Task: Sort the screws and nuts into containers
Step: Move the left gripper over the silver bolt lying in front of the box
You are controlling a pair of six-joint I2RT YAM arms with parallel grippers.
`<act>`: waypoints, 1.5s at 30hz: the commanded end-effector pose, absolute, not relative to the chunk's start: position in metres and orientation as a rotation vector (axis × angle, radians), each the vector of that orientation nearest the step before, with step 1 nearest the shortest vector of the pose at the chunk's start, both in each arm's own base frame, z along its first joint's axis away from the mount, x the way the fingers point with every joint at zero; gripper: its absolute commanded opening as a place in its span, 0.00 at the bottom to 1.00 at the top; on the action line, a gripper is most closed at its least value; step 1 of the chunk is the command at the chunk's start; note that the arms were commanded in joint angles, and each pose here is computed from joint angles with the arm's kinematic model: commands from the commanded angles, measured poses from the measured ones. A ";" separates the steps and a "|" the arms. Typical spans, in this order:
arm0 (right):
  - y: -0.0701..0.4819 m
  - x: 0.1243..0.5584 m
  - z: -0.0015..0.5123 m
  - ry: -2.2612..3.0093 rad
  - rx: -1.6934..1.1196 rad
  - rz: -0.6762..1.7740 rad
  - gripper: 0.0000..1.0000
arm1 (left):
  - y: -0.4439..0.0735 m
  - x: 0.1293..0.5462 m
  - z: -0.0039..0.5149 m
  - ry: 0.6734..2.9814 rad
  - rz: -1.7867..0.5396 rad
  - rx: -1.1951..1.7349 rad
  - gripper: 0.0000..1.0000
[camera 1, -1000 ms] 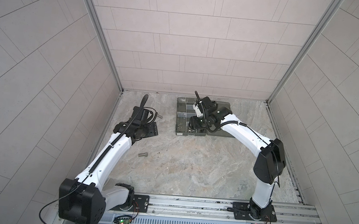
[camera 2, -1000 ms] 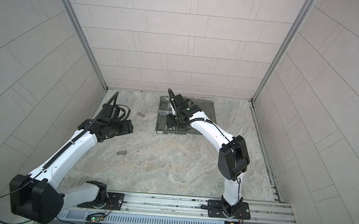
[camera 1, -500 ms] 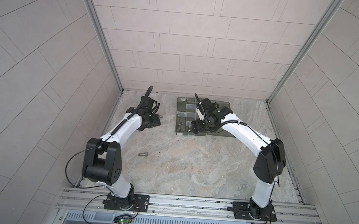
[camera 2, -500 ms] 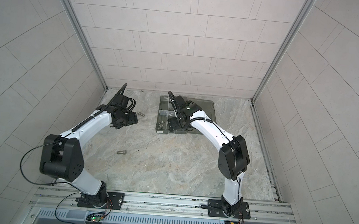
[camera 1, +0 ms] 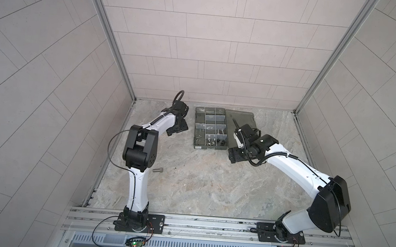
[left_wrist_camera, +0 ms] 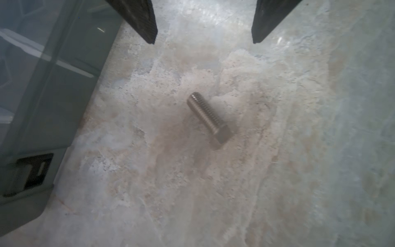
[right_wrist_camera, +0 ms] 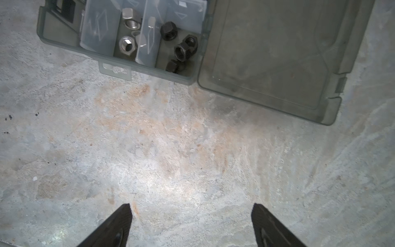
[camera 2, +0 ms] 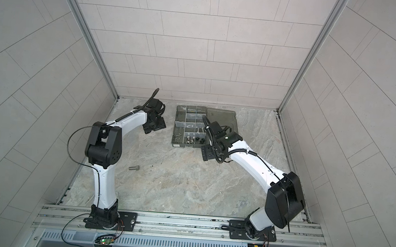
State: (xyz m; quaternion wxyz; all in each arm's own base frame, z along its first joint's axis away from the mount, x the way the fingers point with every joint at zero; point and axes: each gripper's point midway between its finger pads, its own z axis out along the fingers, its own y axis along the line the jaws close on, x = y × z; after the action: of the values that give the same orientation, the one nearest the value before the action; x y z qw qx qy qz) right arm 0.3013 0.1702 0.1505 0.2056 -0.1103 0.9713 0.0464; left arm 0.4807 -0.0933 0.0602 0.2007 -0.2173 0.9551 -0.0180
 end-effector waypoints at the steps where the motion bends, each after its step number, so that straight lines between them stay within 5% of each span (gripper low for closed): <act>1: 0.148 0.305 0.164 2.649 -0.239 0.094 0.89 | -0.102 0.492 0.068 2.623 0.010 -0.632 0.76; 12: 0.137 0.309 0.159 2.629 -0.160 0.140 0.90 | -0.071 0.495 0.063 2.584 0.177 -0.691 0.76; 30: 0.129 0.315 0.149 2.659 -0.112 0.115 0.90 | -0.058 0.517 0.036 2.596 0.097 -0.760 0.74; 45: 0.133 0.322 0.137 2.711 -0.114 0.118 0.90 | -0.047 0.518 0.023 2.614 0.092 -0.796 0.58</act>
State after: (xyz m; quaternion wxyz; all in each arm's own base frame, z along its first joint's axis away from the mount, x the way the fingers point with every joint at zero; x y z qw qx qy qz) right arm 0.3187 0.1324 0.1318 0.2108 -0.0468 0.9757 0.0380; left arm 0.5150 -0.0502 0.0239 0.2035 -0.2812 0.9373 0.0314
